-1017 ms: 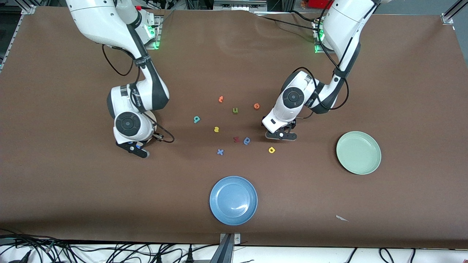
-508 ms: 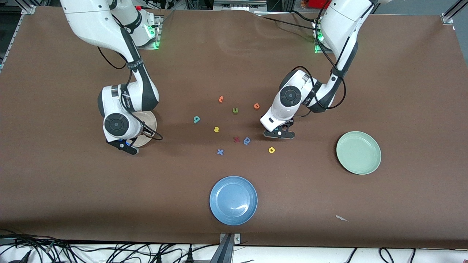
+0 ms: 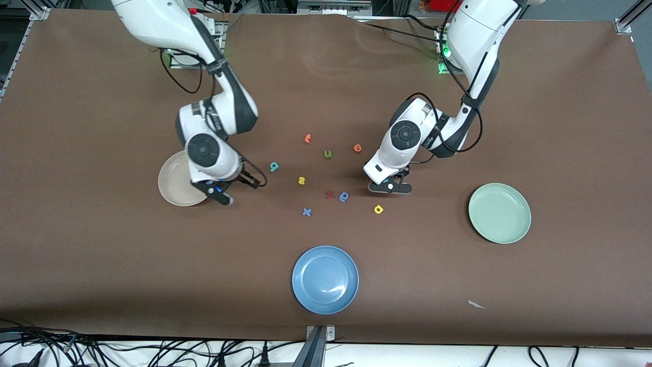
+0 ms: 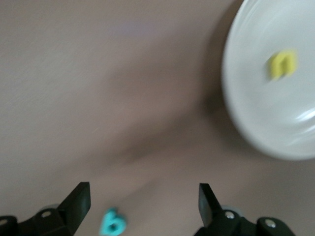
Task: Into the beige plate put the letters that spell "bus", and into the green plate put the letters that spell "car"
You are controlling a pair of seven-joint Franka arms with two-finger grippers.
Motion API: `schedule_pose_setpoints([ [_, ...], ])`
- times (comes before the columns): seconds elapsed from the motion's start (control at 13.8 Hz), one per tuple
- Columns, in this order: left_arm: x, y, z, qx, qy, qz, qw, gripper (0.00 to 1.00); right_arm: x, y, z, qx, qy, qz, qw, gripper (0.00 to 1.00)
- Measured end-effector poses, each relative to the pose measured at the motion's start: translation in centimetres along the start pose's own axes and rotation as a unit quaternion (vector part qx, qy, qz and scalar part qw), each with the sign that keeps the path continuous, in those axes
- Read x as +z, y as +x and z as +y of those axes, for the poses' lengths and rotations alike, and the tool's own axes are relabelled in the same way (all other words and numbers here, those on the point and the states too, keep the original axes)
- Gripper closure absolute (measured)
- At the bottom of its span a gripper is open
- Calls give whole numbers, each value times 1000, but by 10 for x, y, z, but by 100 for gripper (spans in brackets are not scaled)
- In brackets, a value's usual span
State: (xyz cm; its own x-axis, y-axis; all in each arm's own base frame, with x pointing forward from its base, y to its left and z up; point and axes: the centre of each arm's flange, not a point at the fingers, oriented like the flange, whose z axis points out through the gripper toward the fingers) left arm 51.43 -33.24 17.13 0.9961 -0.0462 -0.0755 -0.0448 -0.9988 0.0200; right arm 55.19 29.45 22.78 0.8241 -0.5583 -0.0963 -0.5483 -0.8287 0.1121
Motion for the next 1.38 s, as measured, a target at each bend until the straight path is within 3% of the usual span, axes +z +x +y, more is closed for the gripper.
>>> schedule_pose_setpoints([
  [0.07, 0, 0, 0, 0, 0, 0, 1000, 52, 4, -17, -11, 19, 9, 3, 1000, 4],
  [0.15, -1, 1, -1, -1, 0, 0, 1000, 58, 10, -32, -21, 30, 14, 6, 999, 5],
  [0.22, -1, 1, -1, -1, 0, 0, 1000, 62, 16, -44, -29, 36, 20, 9, 999, 15],
  [0.29, -1, 1, -1, -1, 1, 0, 1000, 63, 24, -53, -34, 45, 24, 12, 999, 17],
  [0.51, -1, 1, -2, -2, 1, 1, 1000, 69, 42, -59, -38, 63, 22, 14, 998, 17],
  [0.8, -1, 2, -3, -2, 1, 0, 1000, 72, 51, -64, -34, 63, 14, 12, 998, 23],
  [0.87, -1, 2, -3, -2, 1, 0, 1000, 72, 52, -67, -35, 61, 13, 12, 998, 33],
  [1.09, -2, 2, -3, 0, 1, 1, 1000, 72, 56, -75, -36, 56, 16, 15, 998, 42],
  [1.23, -7, 9, -13, 8, 4, 1, 1000, 72, 57, -76, -35, 56, 21, 17, 998, 43],
  [1.38, -26, 25, -39, 23, 11, -10, 1000, 72, 55, -76, -35, 56, 24, 18, 998, 53],
])
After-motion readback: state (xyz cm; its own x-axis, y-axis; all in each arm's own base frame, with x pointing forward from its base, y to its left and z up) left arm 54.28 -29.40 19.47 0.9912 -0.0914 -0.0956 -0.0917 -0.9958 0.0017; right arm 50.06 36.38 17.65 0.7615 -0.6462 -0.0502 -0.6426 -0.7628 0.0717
